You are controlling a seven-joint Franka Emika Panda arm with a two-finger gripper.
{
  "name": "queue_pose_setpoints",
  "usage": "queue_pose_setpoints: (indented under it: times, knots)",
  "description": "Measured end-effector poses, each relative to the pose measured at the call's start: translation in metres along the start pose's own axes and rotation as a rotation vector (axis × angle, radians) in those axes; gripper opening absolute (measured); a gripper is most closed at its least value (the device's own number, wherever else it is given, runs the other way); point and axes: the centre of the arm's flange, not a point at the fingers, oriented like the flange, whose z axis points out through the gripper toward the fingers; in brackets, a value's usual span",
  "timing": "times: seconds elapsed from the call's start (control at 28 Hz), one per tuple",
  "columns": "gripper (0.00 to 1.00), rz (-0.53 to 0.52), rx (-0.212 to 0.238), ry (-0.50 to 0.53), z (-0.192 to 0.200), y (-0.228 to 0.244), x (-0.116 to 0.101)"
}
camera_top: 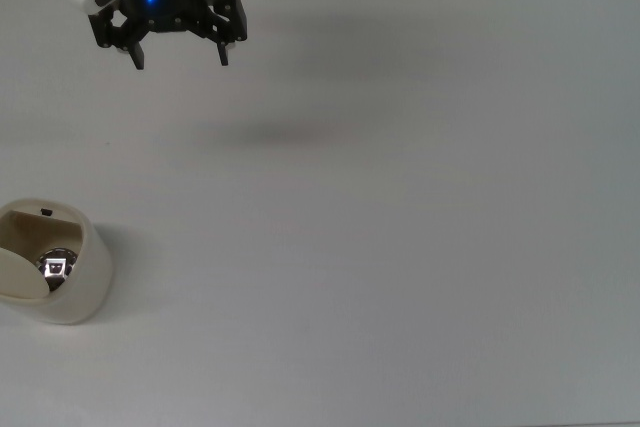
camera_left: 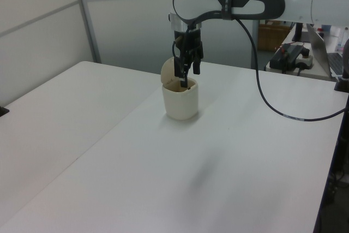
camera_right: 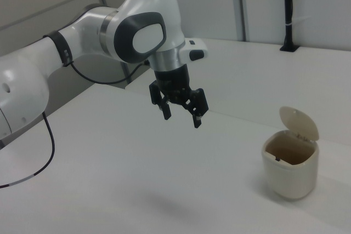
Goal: Open the trash can
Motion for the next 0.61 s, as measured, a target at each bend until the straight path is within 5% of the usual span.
queue_pose_setpoints:
  times: [0.61]
  knots:
    - [1.0, -0.004, 0.003, -0.027, 0.0024, -0.0026, -0.0025]
